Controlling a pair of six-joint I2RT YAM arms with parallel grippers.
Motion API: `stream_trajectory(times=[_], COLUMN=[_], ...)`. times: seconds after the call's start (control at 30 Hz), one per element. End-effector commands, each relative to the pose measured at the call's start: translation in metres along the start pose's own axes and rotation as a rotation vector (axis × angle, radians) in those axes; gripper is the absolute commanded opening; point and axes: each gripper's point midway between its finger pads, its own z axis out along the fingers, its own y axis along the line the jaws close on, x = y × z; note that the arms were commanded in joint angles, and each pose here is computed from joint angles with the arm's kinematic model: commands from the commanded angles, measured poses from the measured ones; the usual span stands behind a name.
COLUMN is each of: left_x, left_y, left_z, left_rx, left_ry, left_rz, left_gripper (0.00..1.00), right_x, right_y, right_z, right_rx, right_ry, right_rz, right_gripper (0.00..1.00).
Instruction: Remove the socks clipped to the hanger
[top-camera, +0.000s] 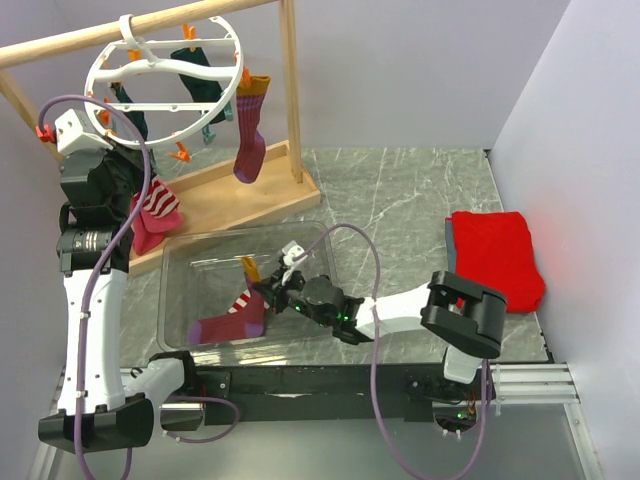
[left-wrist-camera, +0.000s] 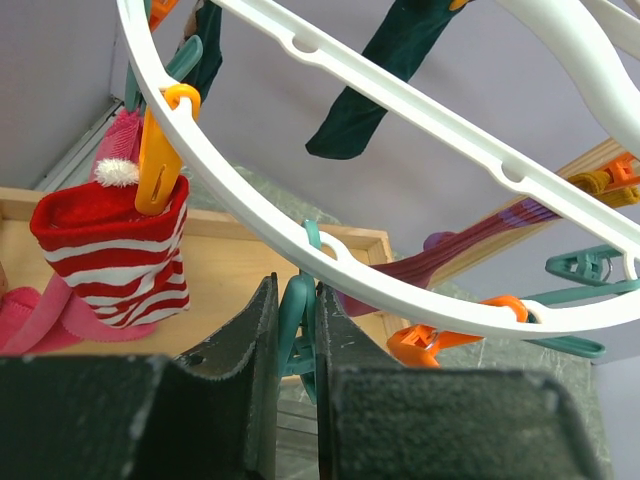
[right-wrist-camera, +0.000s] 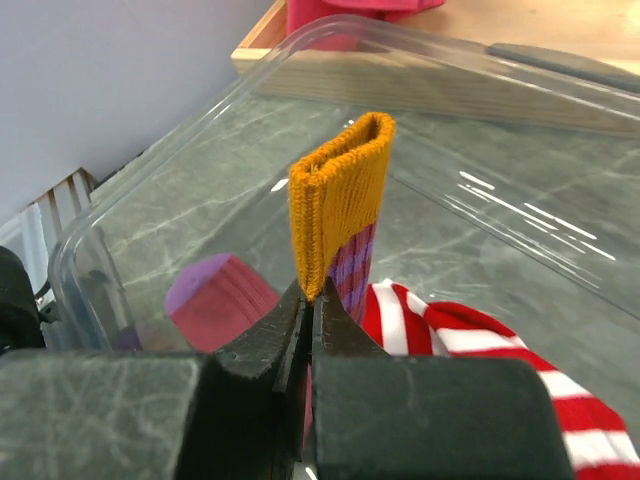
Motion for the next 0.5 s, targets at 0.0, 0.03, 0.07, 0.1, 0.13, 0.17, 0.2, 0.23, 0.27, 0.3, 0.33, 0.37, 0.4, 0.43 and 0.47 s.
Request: stream_trajectory(times=[0.0, 0.03, 0.07, 0.1, 0.13, 0.17, 0.2, 0.23, 0.27, 0.3, 0.33, 0.37, 0.4, 0.43, 0.47], left_x=[-0.003, -0.002, 0.001, 0.003, 0.005, 0.005, 0.006, 0.007, 0.007, 0.007, 0.007, 0.006, 0.006, 0.007, 0.005], left_y=[0.005, 0.004, 0.004, 0.004, 0.005, 0.006, 0.007, 0.008, 0.008, 0.009, 0.009, 0.010, 0.010, 0.012, 0.011], left_z=[-0.008, -0.007, -0.007, -0.006, -0.005, -0.005, -0.005, -0.005, -0.005, -0.004, -0.005, -0.006, -0.008, -0.008, -0.011], left_rx=[-0.015, -0.011, -0.006, -0.006, -0.007, -0.010, -0.014, -0.018, -0.018, -0.022, -0.025, -0.029, -0.031, -0.035, -0.035], left_ry=[-0.009, -0.009, 0.000, 0.005, 0.009, 0.008, 0.011, 0.012, 0.012, 0.013, 0.015, 0.013, 0.012, 0.011, 0.005], left_rz=[0.020, 0.016, 0.013, 0.012, 0.012, 0.011, 0.012, 0.014, 0.015, 0.019, 0.018, 0.020, 0.018, 0.020, 0.018], left_gripper=[0.16, 0.17, 0.17, 0.17, 0.18, 0.18, 0.18, 0.20, 0.23, 0.27, 0.37, 0.41, 0.45, 0.53, 0.58], right_x=[-0.050, -0.045, -0.044, -0.036, -0.036, -0.035, -0.028, -0.024, -0.026, -0.018, -0.018, -0.026, -0.022, -0.024, -0.037], right_y=[-0.001, -0.006, -0.009, -0.014, -0.022, -0.025, -0.032, -0.035, -0.037, -0.039, -0.038, -0.035, -0.038, -0.037, -0.036], right_z=[-0.013, -0.015, -0.016, -0.018, -0.019, -0.021, -0.024, -0.026, -0.028, -0.031, -0.034, -0.039, -0.044, -0.048, -0.055], right_rx=[0.035, 0.059, 0.074, 0.096, 0.134, 0.156, 0.187, 0.210, 0.224, 0.235, 0.235, 0.238, 0.256, 0.259, 0.263], right_ry=[-0.167, -0.152, -0.148, -0.125, -0.126, -0.124, -0.100, -0.089, -0.087, -0.054, -0.045, -0.058, -0.033, -0.028, -0.050], right_rz=[0.017, 0.013, 0.011, 0.014, 0.021, 0.029, 0.048, 0.058, 0.072, 0.083, 0.083, 0.085, 0.069, 0.060, 0.054], right_gripper=[0.00, 0.00, 0.00, 0.00, 0.00, 0.00, 0.00, 0.09, 0.16, 0.22, 0.31, 0.36, 0.40, 0.53, 0.58])
